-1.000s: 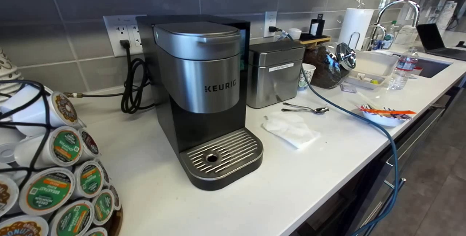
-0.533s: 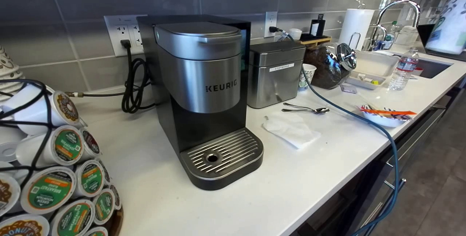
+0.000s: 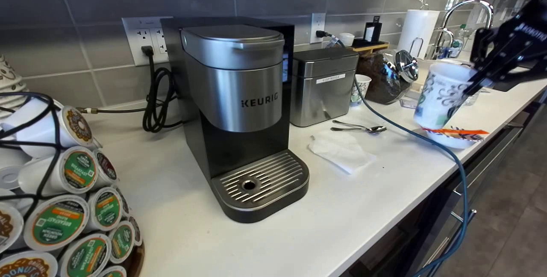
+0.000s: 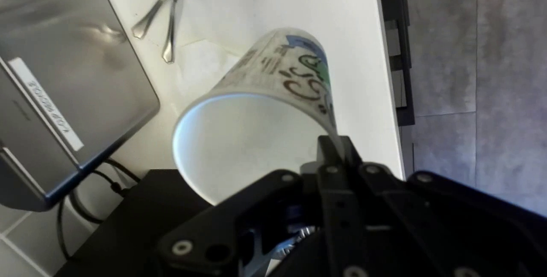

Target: Move the coffee cup on the right to the left.

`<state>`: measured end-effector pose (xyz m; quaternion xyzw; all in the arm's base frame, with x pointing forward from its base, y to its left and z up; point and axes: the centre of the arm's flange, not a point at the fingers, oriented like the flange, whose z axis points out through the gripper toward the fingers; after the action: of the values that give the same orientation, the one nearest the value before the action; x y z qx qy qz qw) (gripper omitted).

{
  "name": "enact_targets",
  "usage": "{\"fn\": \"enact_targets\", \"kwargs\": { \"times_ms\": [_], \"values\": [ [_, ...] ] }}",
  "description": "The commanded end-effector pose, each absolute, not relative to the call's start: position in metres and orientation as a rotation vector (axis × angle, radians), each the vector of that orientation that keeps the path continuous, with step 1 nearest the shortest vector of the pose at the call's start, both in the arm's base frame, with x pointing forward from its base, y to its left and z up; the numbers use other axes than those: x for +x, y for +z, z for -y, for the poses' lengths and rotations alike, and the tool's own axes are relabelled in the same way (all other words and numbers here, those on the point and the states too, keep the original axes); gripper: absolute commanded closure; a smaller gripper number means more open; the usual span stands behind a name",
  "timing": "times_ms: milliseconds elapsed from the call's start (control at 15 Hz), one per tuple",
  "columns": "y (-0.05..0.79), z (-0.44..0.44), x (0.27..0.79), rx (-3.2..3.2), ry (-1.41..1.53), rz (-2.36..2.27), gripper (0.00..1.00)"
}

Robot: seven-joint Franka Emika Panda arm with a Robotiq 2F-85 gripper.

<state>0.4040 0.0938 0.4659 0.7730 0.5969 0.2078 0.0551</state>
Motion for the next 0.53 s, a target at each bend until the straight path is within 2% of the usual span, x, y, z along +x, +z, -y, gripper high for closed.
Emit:
{"fn": "enact_targets", "kwargs": {
  "times_ms": [0,267,467],
  "values": [
    [0.393,-0.146,0.444,2.414,0.563,-1.829,0.99],
    [0.326,-0.178,0.460,2.480,0.470,-1.862,0.99],
    [0.323,-0.185,0.483,2.538,0.479,-1.842,0.99]
  ]
}}
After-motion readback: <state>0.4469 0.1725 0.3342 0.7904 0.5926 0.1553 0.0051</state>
